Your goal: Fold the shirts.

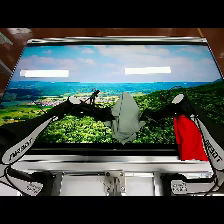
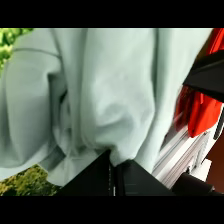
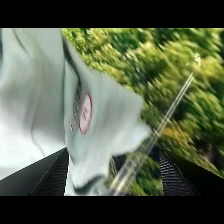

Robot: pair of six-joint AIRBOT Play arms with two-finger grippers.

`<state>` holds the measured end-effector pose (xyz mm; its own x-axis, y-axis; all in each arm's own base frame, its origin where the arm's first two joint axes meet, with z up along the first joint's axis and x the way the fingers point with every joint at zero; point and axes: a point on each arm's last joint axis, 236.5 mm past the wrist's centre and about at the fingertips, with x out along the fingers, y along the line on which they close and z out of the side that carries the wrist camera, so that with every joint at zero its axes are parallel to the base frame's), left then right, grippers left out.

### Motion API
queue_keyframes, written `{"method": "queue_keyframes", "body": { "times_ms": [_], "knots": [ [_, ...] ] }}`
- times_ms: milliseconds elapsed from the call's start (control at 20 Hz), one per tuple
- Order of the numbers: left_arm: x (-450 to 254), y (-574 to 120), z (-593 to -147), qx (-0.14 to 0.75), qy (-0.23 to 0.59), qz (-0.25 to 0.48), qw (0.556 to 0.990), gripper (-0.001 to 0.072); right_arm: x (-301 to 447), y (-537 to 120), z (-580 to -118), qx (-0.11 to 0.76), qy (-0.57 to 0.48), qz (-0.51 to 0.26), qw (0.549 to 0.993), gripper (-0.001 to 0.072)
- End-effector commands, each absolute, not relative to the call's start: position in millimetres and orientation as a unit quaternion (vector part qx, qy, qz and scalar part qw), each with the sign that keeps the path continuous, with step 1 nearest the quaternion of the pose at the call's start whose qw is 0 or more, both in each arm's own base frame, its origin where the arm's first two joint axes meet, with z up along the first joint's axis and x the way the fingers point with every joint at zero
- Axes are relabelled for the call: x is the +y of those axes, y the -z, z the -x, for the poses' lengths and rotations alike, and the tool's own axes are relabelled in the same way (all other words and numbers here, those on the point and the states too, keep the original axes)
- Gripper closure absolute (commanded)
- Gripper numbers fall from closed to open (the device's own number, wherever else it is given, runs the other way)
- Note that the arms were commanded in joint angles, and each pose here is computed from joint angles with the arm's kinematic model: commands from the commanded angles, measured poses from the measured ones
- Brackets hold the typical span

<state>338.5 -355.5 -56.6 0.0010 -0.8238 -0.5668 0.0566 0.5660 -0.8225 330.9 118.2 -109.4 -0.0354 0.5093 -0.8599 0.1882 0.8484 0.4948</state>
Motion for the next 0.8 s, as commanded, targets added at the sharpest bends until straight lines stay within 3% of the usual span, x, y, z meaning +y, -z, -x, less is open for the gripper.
{"method": "queue_keyframes", "body": {
  "times_ms": [0, 50, 100, 250, 400, 600, 750],
  "knots": [
    [-357, 47, -341, 0.607, 0.357, 0.309, 0.639, 0.0673, 137, 118, -342, 0.696, -0.119, -0.257, 0.660, 0.0059],
    [-357, 45, -341, 0.605, 0.360, 0.307, 0.640, 0.0673, 140, 117, -344, 0.693, -0.120, -0.261, 0.661, 0.0282],
    [-357, 42, -341, 0.600, 0.366, 0.302, 0.644, 0.0674, 140, 116, -344, 0.693, -0.121, -0.260, 0.662, 0.0635],
    [-346, 25, -345, 0.583, 0.386, 0.254, 0.668, 0.0676, 138, 92, -348, 0.677, -0.147, -0.244, 0.679, 0.0648],
    [-332, -33, -352, 0.538, 0.429, 0.176, 0.703, 0.0676, 141, 17, -371, 0.604, -0.214, -0.192, 0.744, 0.0648],
    [-315, -197, -366, 0.383, 0.480, 0.130, 0.779, 0.0676, 140, -163, -398, 0.408, -0.258, -0.133, 0.866, 0.0648],
    [-287, -323, -356, 0.254, 0.486, 0.122, 0.828, 0.0676, 137, -302, -375, 0.248, -0.268, -0.111, 0.924, 0.0648]
  ]
}}
